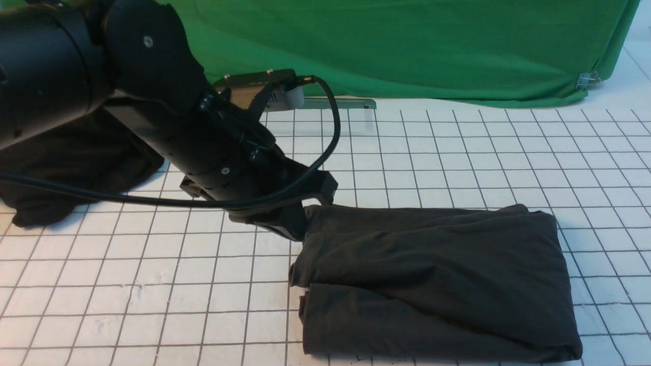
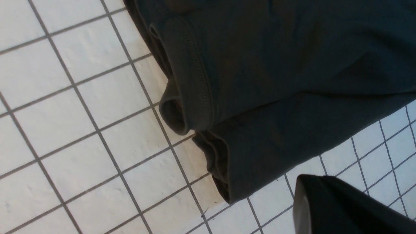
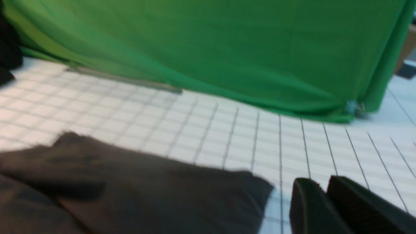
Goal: Fold a long-sleeved shirt over a white checkered tablecloth.
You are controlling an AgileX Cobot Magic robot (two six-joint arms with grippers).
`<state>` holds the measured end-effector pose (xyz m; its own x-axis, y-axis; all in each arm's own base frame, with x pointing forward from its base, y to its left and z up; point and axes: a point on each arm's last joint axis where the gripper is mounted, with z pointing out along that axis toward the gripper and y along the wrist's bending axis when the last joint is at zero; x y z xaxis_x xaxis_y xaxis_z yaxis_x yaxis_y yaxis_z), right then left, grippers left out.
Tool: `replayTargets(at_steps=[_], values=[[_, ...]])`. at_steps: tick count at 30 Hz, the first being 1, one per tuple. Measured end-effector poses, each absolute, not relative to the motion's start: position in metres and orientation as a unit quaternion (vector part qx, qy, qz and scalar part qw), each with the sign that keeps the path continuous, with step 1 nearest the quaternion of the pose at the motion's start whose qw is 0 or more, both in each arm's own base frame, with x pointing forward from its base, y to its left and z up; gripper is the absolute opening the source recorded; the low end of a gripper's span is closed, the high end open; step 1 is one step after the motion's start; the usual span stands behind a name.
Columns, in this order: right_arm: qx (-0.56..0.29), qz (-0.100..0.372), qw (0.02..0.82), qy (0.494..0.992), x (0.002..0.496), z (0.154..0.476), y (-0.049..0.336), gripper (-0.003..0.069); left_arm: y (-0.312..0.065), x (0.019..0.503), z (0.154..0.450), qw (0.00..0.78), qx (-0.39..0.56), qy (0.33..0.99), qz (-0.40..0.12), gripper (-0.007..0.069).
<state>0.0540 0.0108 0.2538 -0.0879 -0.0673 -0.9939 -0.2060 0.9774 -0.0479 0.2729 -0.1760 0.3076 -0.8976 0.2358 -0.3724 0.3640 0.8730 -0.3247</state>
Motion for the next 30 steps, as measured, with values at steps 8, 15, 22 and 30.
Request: replayTargets(at_steps=[8, 15, 22, 30], values=[[-0.043, -0.030, 0.638, 0.768, 0.055, 0.208, 0.000, 0.0092, -0.174, 0.276, 0.308, 0.177, 0.162, 0.953, -0.184, 0.0003], [-0.023, -0.049, 0.633, 0.772, 0.055, 0.186, -0.003, 0.0103, -0.167, 0.264, 0.325, 0.205, 0.181, 0.944, -0.185, 0.0003], [-0.037, -0.038, 0.643, 0.764, 0.056, 0.188, -0.001, 0.0120, -0.139, 0.225, 0.381, 0.297, 0.201, 0.918, -0.169, 0.0003], [-0.043, -0.033, 0.643, 0.764, 0.056, 0.188, 0.000, 0.0137, -0.087, 0.140, 0.423, 0.382, 0.200, 0.887, -0.164, 0.0003]])
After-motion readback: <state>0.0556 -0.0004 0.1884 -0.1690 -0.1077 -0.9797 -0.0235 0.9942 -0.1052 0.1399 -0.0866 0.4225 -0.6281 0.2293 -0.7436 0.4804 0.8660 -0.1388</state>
